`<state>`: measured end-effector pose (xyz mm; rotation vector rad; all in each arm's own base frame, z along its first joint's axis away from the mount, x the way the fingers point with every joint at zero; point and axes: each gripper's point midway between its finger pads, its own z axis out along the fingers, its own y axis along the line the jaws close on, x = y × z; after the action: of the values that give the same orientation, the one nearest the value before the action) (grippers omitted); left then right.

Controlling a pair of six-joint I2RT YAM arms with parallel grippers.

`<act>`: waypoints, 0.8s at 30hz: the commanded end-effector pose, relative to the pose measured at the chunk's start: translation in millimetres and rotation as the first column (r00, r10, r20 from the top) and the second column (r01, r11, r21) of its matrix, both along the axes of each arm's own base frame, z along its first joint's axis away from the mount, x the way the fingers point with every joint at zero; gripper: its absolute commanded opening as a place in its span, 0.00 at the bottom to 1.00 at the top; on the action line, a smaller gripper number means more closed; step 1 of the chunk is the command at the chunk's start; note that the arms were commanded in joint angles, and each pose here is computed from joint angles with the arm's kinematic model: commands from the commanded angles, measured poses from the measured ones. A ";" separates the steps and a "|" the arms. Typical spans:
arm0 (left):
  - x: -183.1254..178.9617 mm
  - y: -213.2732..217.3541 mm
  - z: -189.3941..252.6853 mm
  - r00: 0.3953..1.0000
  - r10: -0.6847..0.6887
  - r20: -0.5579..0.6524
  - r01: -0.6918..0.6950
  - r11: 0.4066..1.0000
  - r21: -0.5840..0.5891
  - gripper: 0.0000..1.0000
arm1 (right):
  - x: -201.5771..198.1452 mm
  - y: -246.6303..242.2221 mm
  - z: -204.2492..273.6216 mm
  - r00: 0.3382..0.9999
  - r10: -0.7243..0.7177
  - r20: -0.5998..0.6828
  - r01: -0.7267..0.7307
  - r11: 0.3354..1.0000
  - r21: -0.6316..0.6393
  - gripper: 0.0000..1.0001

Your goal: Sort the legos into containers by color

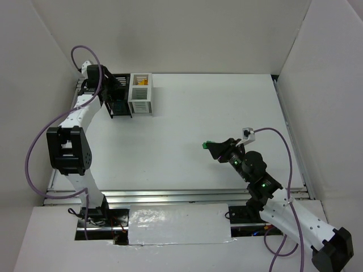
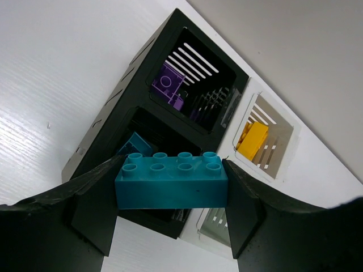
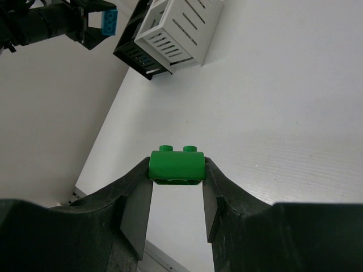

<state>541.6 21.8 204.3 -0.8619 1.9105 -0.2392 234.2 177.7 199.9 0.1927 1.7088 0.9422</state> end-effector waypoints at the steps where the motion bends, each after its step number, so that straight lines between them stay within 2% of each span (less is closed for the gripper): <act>1: 11.7 -6.1 3.8 0.999 -0.025 0.045 0.026 0.999 -0.024 0.35 | 1.7 0.0 0.4 1.000 -0.004 0.005 0.004 1.000 0.004 0.00; 7: 9.6 -4.4 -1.0 0.999 -0.017 0.038 0.018 1.000 -0.024 0.52 | 2.4 0.9 -1.3 1.000 -0.001 -0.001 0.001 1.000 0.004 0.00; 14: 7.5 -2.5 0.1 0.999 -0.003 0.046 0.005 1.000 -0.023 0.80 | 3.5 0.8 -5.1 1.000 -0.007 -0.012 0.007 1.000 -0.005 0.00; 18: 6.8 -2.0 1.1 0.999 0.000 0.040 0.001 1.000 -0.023 0.90 | 4.2 0.5 -6.3 1.000 -0.010 -0.017 0.010 1.000 -0.006 0.00; 19: 5.6 -1.6 3.1 0.999 0.004 0.042 -0.003 1.000 -0.024 0.98 | 4.6 0.3 -6.0 1.000 -0.012 -0.016 0.012 1.000 -0.008 0.00; 24: 3.7 0.6 8.8 0.998 0.011 0.059 -0.010 1.000 -0.019 0.99 | 5.0 0.3 -5.4 1.000 -0.012 -0.016 0.011 1.000 -0.011 0.00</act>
<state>543.2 19.0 187.9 -0.8669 1.9293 -0.2528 236.7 179.1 190.0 0.1983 1.7446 0.9270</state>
